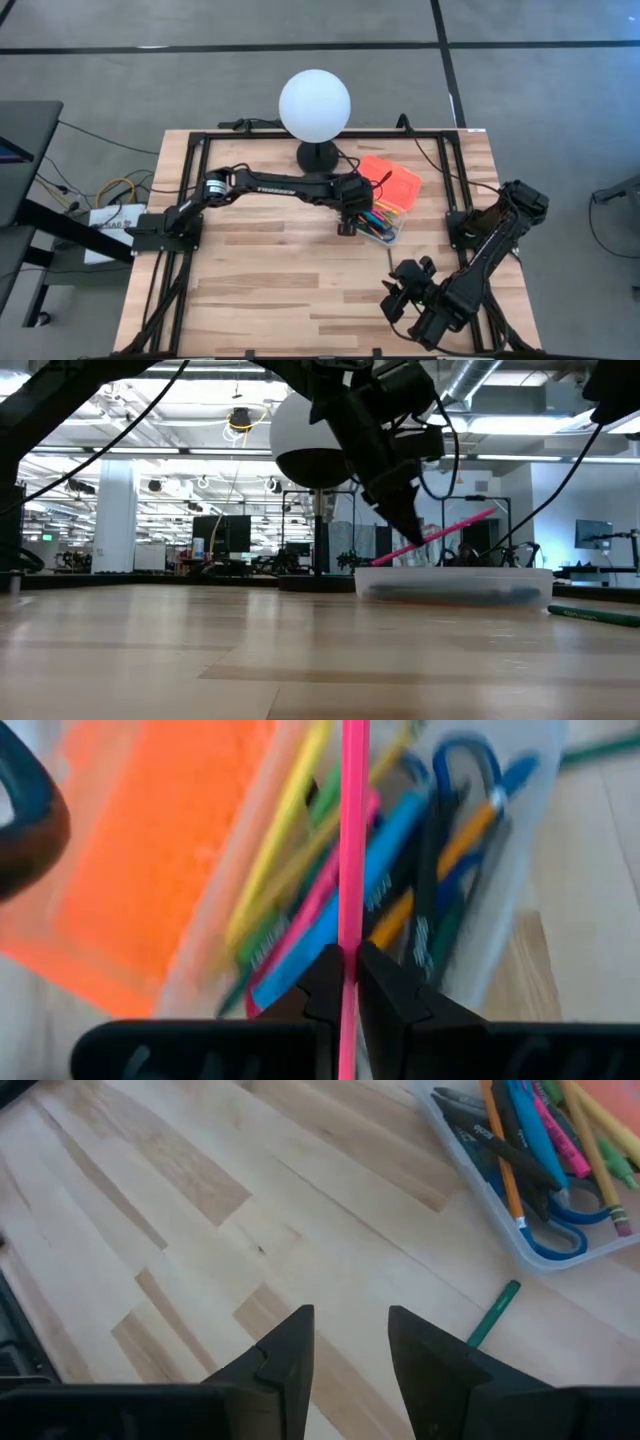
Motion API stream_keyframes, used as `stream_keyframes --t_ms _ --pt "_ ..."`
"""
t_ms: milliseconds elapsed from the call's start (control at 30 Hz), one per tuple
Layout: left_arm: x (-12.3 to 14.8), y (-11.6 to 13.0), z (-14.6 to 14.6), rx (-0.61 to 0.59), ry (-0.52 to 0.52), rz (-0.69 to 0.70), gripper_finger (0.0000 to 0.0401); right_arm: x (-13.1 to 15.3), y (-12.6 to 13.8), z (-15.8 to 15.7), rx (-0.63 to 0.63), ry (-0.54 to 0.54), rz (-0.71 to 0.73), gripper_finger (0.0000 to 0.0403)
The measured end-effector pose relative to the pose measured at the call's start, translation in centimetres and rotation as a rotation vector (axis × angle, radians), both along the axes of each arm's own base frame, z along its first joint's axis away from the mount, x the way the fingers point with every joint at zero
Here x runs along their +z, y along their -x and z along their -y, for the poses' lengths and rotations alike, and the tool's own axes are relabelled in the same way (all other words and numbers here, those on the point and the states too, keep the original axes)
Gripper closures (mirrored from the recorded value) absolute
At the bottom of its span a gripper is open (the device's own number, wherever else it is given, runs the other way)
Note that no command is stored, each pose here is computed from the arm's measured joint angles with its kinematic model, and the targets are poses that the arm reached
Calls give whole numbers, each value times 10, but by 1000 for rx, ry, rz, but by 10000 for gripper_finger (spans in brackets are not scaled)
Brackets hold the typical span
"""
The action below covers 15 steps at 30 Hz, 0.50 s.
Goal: Pick & place school supplies into a supply box
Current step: Put the pink pencil into the orange supply box, then put the green crayon into the orange supply box
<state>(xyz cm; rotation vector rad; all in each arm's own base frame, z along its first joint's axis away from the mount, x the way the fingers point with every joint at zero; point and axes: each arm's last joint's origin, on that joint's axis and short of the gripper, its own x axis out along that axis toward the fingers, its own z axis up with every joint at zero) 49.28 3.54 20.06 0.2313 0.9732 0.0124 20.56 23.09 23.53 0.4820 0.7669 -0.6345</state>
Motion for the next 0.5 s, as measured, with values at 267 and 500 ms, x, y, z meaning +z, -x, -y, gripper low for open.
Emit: stream_keyframes --t_ms 267,500 --pt "-2 2 1 -20 -28 -33 356 0 1 -4 3 -23 16 280" --pt "-2 2 6 -41 -48 -34 291 0 1 -4 3 -24 14 280"
